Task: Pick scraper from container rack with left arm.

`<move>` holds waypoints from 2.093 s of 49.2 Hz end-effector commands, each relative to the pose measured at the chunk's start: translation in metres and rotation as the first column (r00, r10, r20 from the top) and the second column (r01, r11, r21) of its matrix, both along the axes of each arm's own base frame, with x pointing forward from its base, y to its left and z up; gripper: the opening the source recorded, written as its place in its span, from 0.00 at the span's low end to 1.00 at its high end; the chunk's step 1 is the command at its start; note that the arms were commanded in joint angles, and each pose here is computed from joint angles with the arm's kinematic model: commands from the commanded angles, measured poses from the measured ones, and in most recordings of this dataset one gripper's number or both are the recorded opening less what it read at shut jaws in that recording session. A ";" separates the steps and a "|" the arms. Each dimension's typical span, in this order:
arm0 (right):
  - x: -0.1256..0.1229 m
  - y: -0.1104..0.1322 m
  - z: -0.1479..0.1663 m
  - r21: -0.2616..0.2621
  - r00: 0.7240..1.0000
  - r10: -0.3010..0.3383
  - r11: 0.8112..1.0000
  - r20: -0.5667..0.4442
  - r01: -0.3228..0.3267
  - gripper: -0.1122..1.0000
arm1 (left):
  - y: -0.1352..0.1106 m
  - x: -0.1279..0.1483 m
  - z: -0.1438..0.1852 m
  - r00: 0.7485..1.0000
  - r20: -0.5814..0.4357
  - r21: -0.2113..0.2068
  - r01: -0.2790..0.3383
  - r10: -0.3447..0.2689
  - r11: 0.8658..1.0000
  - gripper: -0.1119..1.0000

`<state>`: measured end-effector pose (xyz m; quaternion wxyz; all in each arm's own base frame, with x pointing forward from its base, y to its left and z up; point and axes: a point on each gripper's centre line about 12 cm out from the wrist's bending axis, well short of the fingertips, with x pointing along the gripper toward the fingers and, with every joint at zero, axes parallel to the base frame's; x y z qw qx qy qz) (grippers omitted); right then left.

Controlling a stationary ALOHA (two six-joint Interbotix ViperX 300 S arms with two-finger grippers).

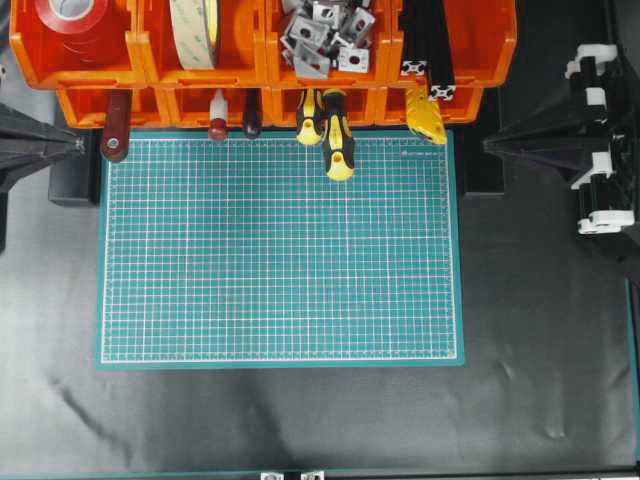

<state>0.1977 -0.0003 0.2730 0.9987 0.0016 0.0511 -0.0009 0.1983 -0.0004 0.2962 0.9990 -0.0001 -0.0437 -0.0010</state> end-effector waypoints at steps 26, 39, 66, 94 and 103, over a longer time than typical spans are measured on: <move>0.001 -0.001 -0.003 0.145 0.999 -0.019 0.989 -0.028 0.023 0.11 | -0.019 -0.002 0.089 0.925 -0.375 0.191 0.140 -0.059 0.972 0.10; 0.000 0.000 0.000 0.151 1.000 -0.018 0.988 -0.016 0.020 0.11 | -0.020 0.011 0.099 0.805 -0.593 0.251 0.195 -0.009 0.948 0.10; -0.003 0.003 0.001 0.190 0.999 -0.005 0.982 -0.035 0.012 0.11 | -0.014 0.030 0.105 0.577 -0.736 0.553 0.211 0.354 0.806 0.10; -0.003 0.002 0.001 0.190 0.999 -0.010 0.982 -0.032 0.016 0.11 | -0.083 0.059 0.017 0.397 -0.553 0.775 -0.076 0.732 0.627 0.10; -0.003 0.002 0.001 0.190 0.999 -0.010 0.982 -0.035 0.016 0.11 | -0.082 0.057 -0.006 0.406 -0.558 0.773 -0.064 0.724 0.632 0.10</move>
